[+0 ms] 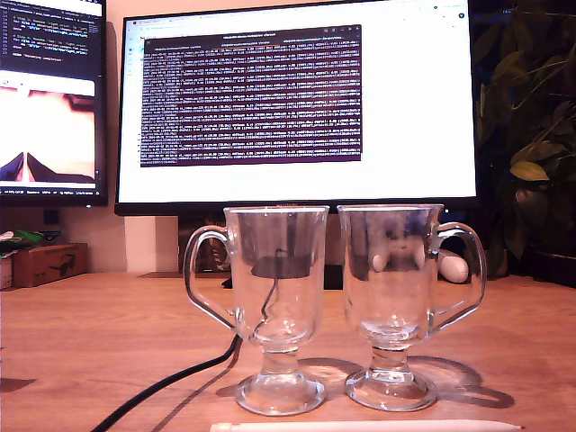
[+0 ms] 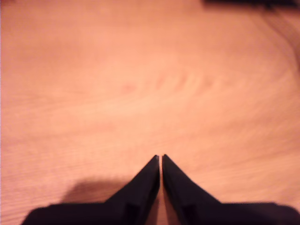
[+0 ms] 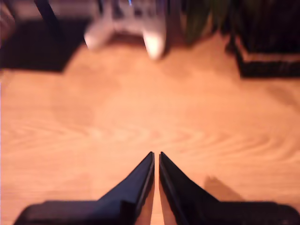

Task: Pick the small glass cups in front of you with each of your hands, and place them behind the white pen

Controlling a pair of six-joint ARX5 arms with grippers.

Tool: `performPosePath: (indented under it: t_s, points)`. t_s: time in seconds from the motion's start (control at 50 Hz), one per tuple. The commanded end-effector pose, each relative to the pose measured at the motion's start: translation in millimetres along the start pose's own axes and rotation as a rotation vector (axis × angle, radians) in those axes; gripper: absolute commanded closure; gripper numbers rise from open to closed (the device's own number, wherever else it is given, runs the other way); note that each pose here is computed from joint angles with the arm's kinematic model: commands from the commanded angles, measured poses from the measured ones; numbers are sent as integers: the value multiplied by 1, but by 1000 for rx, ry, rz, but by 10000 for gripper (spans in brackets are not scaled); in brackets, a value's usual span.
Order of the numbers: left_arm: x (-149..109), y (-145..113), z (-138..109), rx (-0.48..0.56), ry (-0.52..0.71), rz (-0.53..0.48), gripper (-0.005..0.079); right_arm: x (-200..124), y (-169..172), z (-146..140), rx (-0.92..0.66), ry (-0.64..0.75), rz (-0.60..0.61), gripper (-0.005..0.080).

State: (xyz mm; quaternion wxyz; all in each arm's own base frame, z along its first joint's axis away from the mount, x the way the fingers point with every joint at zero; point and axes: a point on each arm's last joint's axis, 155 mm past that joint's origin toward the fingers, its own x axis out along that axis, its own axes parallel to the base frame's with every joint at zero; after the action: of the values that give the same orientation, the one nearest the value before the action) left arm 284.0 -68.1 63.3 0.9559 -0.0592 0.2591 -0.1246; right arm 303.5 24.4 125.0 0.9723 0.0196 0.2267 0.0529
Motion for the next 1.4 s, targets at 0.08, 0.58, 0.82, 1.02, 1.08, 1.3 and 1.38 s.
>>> performPosePath:
  t_s: [0.08,0.58,0.82,1.02,1.08,1.3,1.38]
  points:
    - [-12,0,-1,1,-30,6,758,-12,3,2,4,-58,8,757]
    - [-43,0,15,12,-188,22,758,-51,19,-3,-43,-221,63,757]
    - [-54,4,22,14,-253,45,758,-71,21,-4,-56,-282,66,757]
    - [-56,9,14,-9,-290,65,758,-69,19,-7,-68,-280,57,757]
    - [-60,11,17,-10,-309,74,758,-65,16,-13,-70,-264,41,757]
    - [-60,17,15,-16,-307,107,758,-52,-7,-29,-25,-250,-74,757]
    - [-61,22,15,-22,-308,137,759,-51,-16,-32,-16,-246,-120,757]
